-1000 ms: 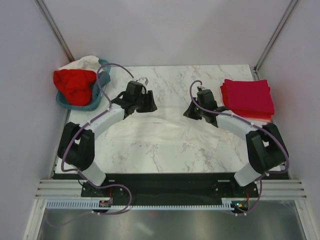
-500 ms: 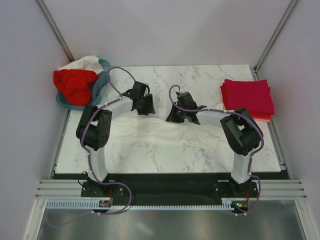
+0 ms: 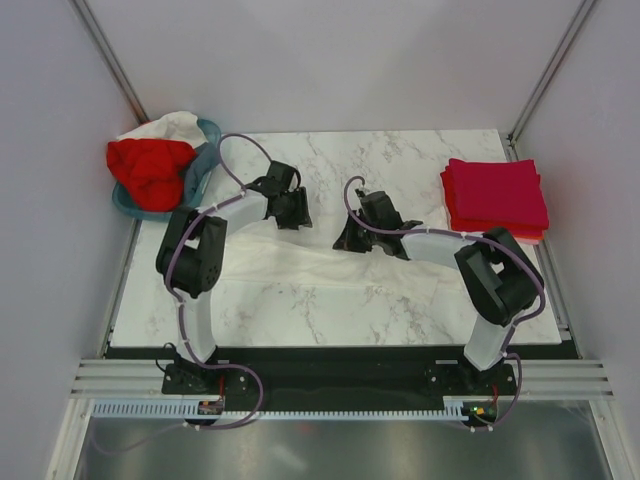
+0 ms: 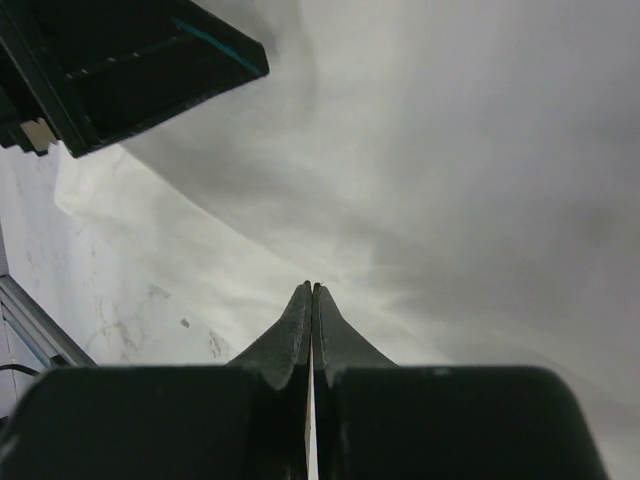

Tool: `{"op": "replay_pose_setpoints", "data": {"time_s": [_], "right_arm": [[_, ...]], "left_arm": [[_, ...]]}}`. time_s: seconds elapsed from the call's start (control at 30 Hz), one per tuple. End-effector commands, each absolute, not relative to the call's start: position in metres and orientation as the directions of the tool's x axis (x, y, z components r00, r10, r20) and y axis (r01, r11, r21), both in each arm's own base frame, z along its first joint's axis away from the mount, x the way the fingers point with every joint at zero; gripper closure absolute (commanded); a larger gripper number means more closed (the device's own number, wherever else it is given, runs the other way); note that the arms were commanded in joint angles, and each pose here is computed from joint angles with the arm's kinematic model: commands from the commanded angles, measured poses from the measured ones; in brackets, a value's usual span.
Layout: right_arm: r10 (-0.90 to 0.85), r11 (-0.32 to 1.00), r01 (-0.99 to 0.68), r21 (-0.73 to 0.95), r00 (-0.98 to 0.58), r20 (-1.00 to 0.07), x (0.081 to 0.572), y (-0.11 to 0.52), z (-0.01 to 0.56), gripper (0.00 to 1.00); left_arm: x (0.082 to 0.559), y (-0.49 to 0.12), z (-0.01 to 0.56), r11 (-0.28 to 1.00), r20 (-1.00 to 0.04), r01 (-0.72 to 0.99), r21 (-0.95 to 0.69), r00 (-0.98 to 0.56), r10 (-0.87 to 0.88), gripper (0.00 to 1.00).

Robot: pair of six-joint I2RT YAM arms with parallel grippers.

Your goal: Fold and stack the t-shirts

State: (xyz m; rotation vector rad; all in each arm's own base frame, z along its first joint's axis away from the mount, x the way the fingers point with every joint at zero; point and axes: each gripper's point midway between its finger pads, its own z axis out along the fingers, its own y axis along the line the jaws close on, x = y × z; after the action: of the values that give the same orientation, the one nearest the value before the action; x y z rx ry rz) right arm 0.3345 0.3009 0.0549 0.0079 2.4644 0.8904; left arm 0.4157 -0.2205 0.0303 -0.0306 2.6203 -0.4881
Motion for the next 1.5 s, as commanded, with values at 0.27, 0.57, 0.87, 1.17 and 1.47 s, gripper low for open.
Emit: {"op": "replay_pose_setpoints", "data": {"time_s": [0.27,0.57,0.87,1.17,1.47], "right_arm": [[0.246,0.664,-0.272,0.696,-0.8,-0.547,0.365,0.374,0.093,1.0],[0.201,0.664,-0.304,0.683,-0.807,-0.555,0.371,0.426,0.08,1.0],[0.119,0.704,-0.319,0.635,-0.827,-0.549,0.336,0.431,0.054,1.0],[0.13,0.727,-0.353,0.589,-0.772,-0.622,0.349,0.429,0.085,1.0],[0.165,0.73,-0.345,0.59,-0.748,-0.642,0.386,0.443,0.096,1.0]], "left_arm": [[0.417,-0.148,0.088,0.918,-0.525,-0.138,-0.372,-0.784,-0.331,0.48],[0.402,-0.112,0.048,0.886,-0.441,-0.3,-0.354,-0.782,-0.44,0.51],[0.407,-0.11,0.028,0.88,-0.411,-0.321,-0.349,-0.792,-0.452,0.52],[0.386,-0.11,0.059,0.866,-0.465,-0.281,-0.413,-0.752,-0.466,0.52],[0.353,-0.093,0.074,0.854,-0.519,-0.302,-0.424,-0.691,-0.502,0.48]]}}
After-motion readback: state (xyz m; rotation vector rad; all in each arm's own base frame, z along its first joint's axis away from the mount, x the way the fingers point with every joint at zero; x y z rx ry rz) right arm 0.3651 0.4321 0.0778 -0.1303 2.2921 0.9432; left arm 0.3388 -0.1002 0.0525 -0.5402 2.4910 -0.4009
